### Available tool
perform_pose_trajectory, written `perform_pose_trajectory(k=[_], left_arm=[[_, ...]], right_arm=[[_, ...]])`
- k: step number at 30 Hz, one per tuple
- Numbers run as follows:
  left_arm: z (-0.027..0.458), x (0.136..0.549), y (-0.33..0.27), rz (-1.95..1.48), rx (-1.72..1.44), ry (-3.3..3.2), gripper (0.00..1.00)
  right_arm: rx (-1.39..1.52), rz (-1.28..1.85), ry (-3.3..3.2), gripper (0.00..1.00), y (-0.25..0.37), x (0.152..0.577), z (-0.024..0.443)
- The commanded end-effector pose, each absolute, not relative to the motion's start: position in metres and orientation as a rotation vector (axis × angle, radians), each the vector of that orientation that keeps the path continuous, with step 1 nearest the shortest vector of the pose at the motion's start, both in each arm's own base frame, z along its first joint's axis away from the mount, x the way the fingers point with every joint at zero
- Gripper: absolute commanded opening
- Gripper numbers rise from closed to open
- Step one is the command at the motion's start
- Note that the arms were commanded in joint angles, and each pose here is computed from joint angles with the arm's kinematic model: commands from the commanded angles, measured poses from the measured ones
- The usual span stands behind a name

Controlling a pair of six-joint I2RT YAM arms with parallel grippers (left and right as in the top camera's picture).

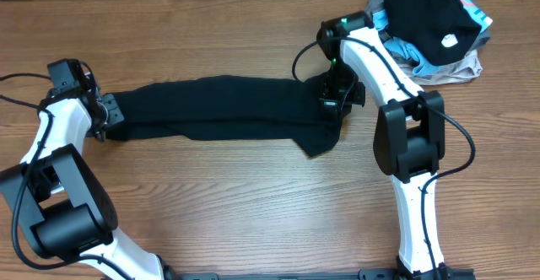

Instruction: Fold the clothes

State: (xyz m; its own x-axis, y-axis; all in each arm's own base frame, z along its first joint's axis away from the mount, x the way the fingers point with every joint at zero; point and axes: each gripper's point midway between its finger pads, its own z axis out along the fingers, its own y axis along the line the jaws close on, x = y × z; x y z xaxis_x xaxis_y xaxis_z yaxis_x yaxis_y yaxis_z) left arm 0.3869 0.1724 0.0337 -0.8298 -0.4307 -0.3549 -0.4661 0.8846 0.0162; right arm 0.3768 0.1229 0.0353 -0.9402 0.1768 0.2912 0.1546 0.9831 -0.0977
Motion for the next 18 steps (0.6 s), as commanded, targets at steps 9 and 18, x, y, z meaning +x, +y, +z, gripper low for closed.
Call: perform_pose_trajectory(k=[9,18], left_arm=[[0.076,0.408,0.173,0.080,-0.626,2.689,0.82],[0.090,0.421,0.136,-0.199,-0.325,2.719,1.00]], right_arm=[[-0.186,0.062,-2.940,0.62,0.107,0.397,0.076],[0.070,-0.081,-3.111,1.00,0.120,0.422,0.132]])
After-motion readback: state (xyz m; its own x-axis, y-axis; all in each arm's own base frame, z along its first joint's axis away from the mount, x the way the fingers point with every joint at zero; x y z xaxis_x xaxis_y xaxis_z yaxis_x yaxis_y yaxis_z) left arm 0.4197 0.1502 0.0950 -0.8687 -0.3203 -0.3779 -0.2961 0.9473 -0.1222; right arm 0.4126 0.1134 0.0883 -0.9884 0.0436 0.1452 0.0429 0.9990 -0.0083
